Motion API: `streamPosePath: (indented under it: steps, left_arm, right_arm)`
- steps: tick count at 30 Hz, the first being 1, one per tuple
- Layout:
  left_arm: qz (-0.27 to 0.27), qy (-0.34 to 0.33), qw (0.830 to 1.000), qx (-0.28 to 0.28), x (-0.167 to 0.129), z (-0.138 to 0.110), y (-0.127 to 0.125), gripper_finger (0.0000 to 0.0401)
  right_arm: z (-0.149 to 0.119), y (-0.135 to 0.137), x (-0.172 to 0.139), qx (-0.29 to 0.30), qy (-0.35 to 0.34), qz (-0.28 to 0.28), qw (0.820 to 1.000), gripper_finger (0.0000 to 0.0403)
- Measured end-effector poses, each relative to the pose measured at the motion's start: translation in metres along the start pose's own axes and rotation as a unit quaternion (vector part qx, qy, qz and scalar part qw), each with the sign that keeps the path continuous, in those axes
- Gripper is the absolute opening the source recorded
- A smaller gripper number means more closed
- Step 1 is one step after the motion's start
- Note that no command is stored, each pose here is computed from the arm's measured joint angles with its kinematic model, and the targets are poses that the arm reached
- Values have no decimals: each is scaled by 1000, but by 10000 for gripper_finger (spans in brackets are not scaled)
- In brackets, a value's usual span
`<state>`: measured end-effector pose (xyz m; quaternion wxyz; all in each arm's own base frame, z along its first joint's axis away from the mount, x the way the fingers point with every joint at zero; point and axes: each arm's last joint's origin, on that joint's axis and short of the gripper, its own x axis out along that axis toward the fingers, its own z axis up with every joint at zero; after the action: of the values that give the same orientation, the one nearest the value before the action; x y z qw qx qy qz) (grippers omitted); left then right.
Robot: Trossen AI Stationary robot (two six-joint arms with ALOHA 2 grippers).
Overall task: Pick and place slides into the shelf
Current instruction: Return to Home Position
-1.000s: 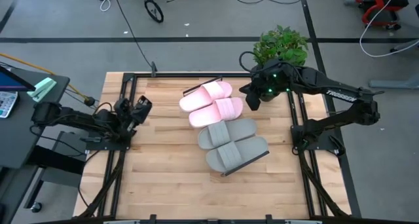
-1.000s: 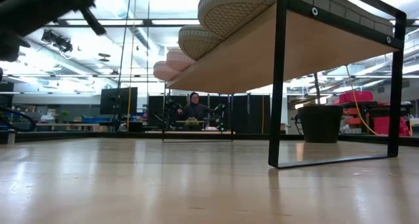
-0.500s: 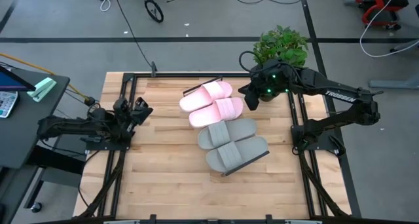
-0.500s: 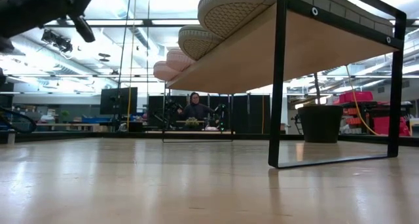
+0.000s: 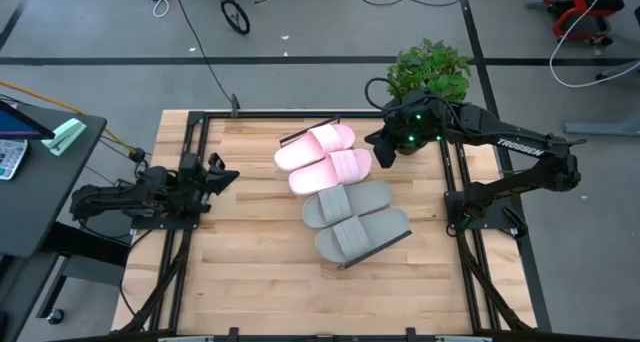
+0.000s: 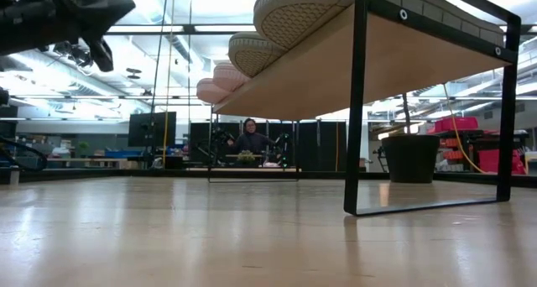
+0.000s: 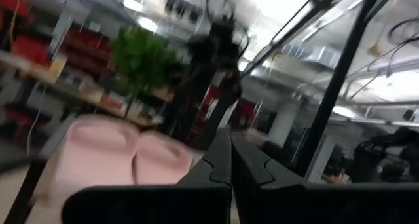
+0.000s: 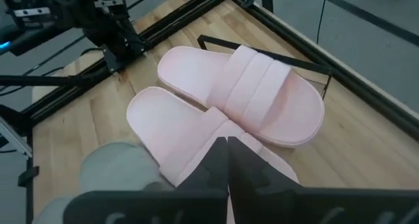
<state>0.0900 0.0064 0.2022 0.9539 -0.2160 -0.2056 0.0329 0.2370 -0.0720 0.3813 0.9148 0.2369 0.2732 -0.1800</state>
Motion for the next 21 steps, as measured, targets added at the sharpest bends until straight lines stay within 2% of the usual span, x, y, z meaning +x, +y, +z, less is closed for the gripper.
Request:
streamPosePath:
  steps: [3,7,11,16,21]
  left_arm:
    - [22,46,999,-2,-1,-9,4,0]
    - [37,74,996,-21,-1,-15,7,3]
    - [36,71,997,-19,-1,-14,7,3]
    - [57,111,992,-25,-3,-22,10,8]
    - [62,117,990,-38,-3,-23,11,37]
  right_arm:
    - [-3,-3,-1,6,19,0,1000,0]
    - [-13,-6,-8,9,61,-17,998,0]
    - [-26,-6,-19,21,61,-10,998,0]
    - [-55,-8,-43,57,28,26,998,0]
    - [-88,-10,-52,90,-38,102,990,0]
